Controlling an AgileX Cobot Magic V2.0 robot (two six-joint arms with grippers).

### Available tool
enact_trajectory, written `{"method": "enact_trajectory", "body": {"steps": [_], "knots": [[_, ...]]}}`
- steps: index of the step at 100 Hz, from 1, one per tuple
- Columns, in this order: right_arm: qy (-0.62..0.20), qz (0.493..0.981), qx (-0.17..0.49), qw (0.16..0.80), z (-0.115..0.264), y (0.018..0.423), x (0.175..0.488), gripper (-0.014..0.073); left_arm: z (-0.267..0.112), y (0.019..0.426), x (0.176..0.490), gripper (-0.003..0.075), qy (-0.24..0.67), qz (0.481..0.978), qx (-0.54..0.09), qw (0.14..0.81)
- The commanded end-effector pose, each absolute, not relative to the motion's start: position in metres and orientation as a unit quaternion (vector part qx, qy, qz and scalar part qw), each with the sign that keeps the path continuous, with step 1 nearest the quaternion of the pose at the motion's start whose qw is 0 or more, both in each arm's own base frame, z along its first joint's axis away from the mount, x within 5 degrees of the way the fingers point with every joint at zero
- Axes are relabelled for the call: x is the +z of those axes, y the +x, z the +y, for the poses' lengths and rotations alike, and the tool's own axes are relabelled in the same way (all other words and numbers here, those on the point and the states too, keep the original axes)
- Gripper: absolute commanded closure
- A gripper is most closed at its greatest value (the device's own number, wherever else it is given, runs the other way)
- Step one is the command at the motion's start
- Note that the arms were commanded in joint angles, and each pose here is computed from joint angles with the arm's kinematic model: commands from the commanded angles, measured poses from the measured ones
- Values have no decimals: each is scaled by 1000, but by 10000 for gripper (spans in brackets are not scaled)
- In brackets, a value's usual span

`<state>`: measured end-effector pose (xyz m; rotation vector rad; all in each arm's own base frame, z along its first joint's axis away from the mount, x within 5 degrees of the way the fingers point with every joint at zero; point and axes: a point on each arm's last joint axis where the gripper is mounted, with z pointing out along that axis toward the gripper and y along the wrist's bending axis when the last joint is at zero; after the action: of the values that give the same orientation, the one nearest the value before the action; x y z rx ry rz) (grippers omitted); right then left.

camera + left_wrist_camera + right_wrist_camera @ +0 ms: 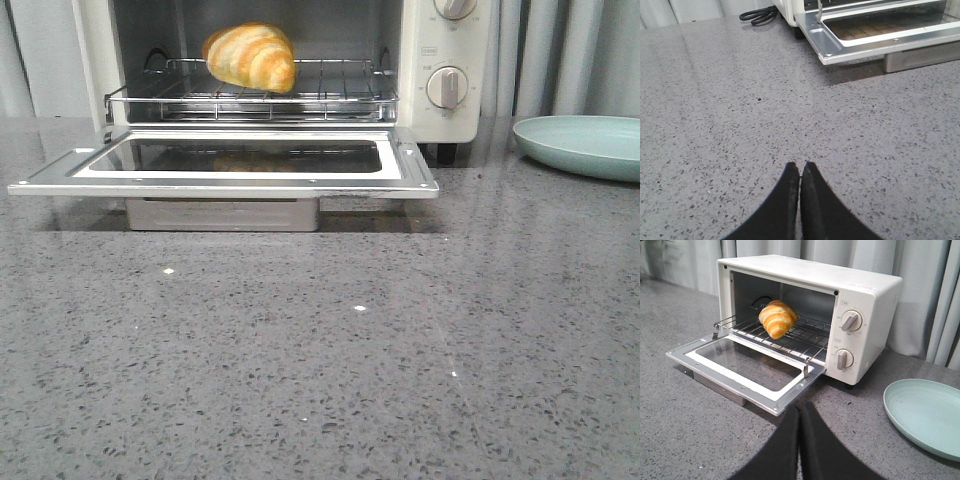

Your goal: Put bread in oven

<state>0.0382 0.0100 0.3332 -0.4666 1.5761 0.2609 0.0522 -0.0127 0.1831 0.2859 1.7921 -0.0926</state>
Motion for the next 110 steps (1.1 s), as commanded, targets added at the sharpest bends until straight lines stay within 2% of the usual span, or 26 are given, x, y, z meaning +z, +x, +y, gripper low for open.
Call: {"method": "enact_trajectory", "body": {"steps": [1,19,31,41,52,73,110], "knots": [[-208,669,115,704,10,38,347,643,-13,53,184,741,111,752,-48,648],[-210,679,110,695,11,39,333,643,-13,53,184,741,111,752,-48,648],[-194,692,82,690,9,41,311,643,-13,53,184,741,111,752,-48,648],[-152,686,75,707,10,44,289,643,-13,53,184,741,111,752,-48,648],[-68,682,103,721,12,54,257,643,-13,53,184,741,111,752,-48,648],[-4,695,52,718,5,63,205,643,-13,53,184,741,111,752,-48,648],[47,768,2,638,-6,55,179,643,-13,53,184,741,111,752,-48,648]]}}
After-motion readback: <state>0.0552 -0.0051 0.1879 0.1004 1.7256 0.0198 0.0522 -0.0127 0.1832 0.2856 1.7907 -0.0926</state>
